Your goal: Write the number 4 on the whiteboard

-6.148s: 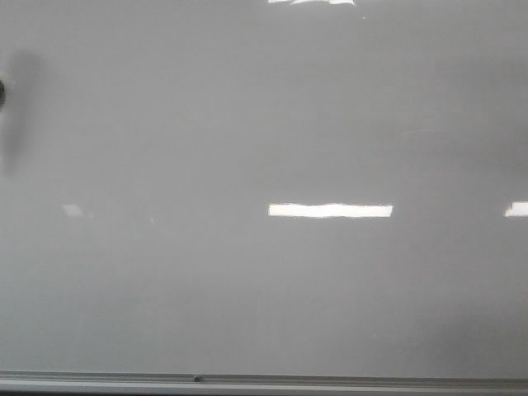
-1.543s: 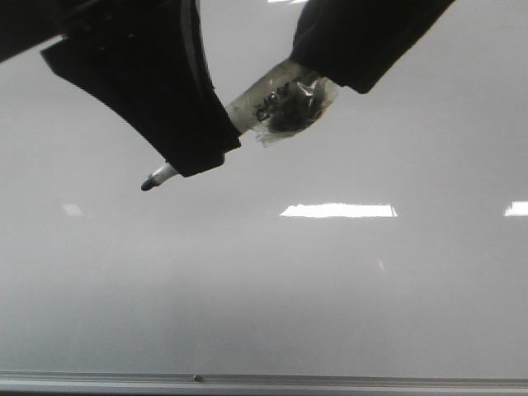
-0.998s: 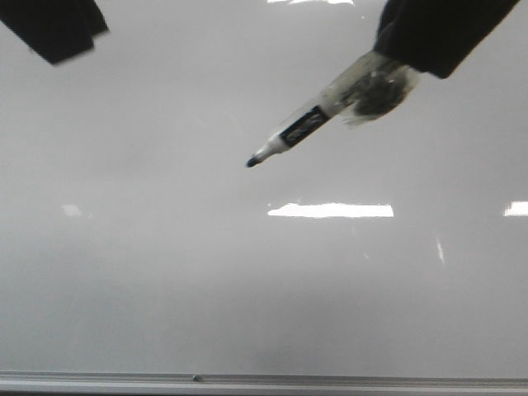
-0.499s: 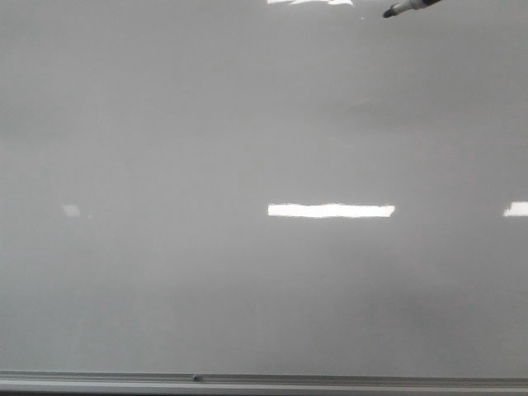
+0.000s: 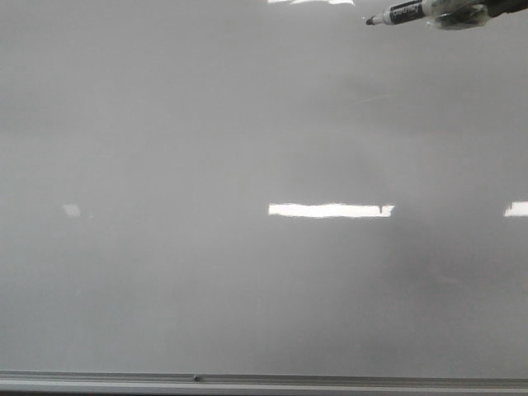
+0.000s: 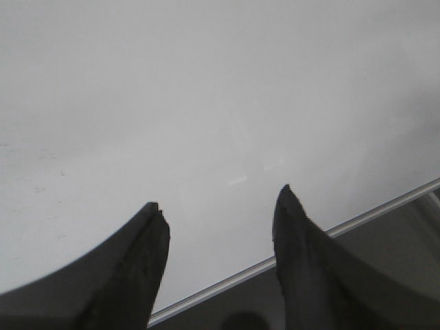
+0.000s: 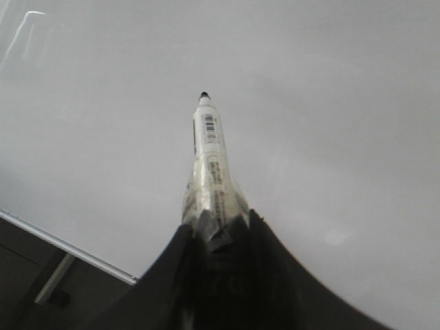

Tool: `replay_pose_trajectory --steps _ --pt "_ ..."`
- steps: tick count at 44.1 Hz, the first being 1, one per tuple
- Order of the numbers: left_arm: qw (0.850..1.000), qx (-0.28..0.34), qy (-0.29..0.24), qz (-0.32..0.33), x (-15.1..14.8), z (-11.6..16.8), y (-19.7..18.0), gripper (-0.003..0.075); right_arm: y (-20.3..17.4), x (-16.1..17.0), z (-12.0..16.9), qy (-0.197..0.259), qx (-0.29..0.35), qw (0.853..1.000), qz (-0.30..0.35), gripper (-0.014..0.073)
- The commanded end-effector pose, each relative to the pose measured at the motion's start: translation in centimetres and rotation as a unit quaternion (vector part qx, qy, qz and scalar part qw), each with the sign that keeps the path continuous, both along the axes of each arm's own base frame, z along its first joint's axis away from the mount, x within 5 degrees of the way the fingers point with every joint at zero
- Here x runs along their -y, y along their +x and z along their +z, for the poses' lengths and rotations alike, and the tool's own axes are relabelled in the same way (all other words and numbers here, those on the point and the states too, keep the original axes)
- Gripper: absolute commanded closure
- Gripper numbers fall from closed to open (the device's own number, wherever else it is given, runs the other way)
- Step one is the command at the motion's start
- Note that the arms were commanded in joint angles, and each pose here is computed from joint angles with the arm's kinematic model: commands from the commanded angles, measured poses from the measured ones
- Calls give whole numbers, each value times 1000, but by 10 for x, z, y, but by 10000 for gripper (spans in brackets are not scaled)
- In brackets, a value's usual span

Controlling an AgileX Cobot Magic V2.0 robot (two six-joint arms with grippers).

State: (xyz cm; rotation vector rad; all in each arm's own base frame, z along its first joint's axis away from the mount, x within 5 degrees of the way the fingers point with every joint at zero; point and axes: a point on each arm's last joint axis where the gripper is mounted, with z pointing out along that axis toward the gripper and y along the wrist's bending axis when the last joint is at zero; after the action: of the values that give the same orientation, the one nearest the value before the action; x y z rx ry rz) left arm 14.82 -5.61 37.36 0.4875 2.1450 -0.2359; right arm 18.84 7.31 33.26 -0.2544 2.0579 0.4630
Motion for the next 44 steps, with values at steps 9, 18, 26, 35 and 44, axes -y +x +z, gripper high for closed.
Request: replay_pose_trajectory --steps 9,18,26,35,44 --pt "998 50 -30 9 1 16 3 388 26 -2 20 16 67 997 -30 657" --pt "998 50 -30 9 1 16 3 388 45 -7 27 16 70 997 -33 657" --pt "998 50 -30 9 1 16 3 388 62 -10 28 7 82 996 -40 657" --pt "998 50 -30 9 1 16 3 388 79 -14 24 0 78 996 -43 657" --pt "998 50 -30 9 1 16 3 388 88 -16 14 -8 70 996 -46 657"
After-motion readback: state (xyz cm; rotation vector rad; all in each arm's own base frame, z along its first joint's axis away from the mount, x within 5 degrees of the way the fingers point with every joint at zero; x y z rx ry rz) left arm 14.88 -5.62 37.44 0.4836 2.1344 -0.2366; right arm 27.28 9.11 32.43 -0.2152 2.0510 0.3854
